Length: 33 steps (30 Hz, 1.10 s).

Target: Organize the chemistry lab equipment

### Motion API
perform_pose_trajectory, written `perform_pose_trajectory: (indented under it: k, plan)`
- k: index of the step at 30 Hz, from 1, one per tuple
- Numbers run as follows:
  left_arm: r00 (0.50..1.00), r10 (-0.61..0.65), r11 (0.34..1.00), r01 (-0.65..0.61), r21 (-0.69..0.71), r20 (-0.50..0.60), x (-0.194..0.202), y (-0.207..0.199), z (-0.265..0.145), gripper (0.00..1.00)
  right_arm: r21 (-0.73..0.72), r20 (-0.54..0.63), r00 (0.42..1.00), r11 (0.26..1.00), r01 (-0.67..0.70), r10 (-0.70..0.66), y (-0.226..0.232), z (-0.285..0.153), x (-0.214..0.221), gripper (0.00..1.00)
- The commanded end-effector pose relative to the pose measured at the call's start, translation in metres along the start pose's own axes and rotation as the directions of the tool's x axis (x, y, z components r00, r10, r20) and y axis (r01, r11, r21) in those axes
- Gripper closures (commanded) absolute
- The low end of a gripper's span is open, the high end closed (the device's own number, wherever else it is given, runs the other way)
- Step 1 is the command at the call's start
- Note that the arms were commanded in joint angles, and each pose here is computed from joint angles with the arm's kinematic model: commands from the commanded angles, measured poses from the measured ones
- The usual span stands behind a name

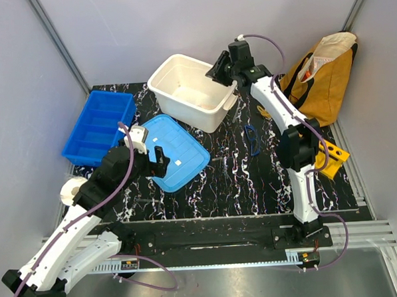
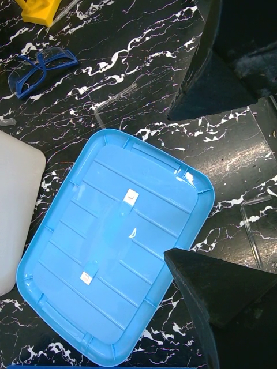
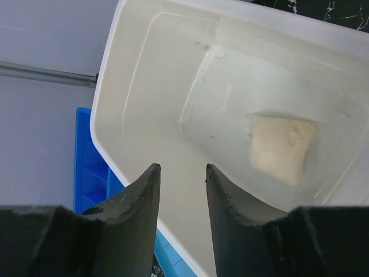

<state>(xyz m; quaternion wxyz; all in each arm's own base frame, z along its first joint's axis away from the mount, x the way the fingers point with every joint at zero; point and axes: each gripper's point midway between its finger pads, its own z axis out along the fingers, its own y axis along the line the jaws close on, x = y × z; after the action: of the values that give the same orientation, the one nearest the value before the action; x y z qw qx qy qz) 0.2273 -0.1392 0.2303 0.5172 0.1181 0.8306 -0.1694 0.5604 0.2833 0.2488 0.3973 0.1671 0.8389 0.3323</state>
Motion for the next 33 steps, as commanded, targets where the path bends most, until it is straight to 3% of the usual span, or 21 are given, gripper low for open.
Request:
perform_pose_trajectory:
  k: [1, 12, 20, 23, 27, 33]
  plan:
    - [0.999, 0.009, 1.000, -0.008, -0.015, 0.041, -0.010, 0.002, -0.001, 0.03, -0.030, 0.015, 0.994, 0.994, 0.108, -0.107, 0.030, -0.051, -0.016, 0.56]
    - [0.999, 0.008, 0.996, -0.006, -0.085, 0.032, -0.009, 0.014, 0.001, 0.03, 0.054, -0.056, 0.952, 0.951, 0.304, -0.301, -0.004, -0.154, 0.035, 0.44]
    - [0.998, -0.027, 0.989, 0.034, -0.145, 0.048, -0.011, 0.023, -0.002, 0.03, 0.261, -0.131, 0.921, 0.883, 0.390, -0.368, -0.099, -0.196, 0.077, 0.43]
    - [1.000, -0.003, 0.986, 0.006, -0.165, 0.018, -0.008, 0.027, -0.001, 0.04, 0.417, -0.158, 0.896, 0.795, 0.441, -0.415, -0.144, -0.208, 0.077, 0.43]
    - [1.000, 0.022, 0.970, -0.023, -0.243, -0.006, -0.002, 0.042, -0.004, 0.05, 0.532, -0.242, 0.877, 0.699, 0.477, -0.415, -0.191, -0.201, 0.078, 0.42]
    - [0.999, 0.009, 0.977, -0.016, -0.211, -0.030, 0.007, 0.036, 0.004, 0.05, 0.483, -0.284, 0.884, 0.741, 0.466, -0.371, -0.205, -0.159, 0.088, 0.38]
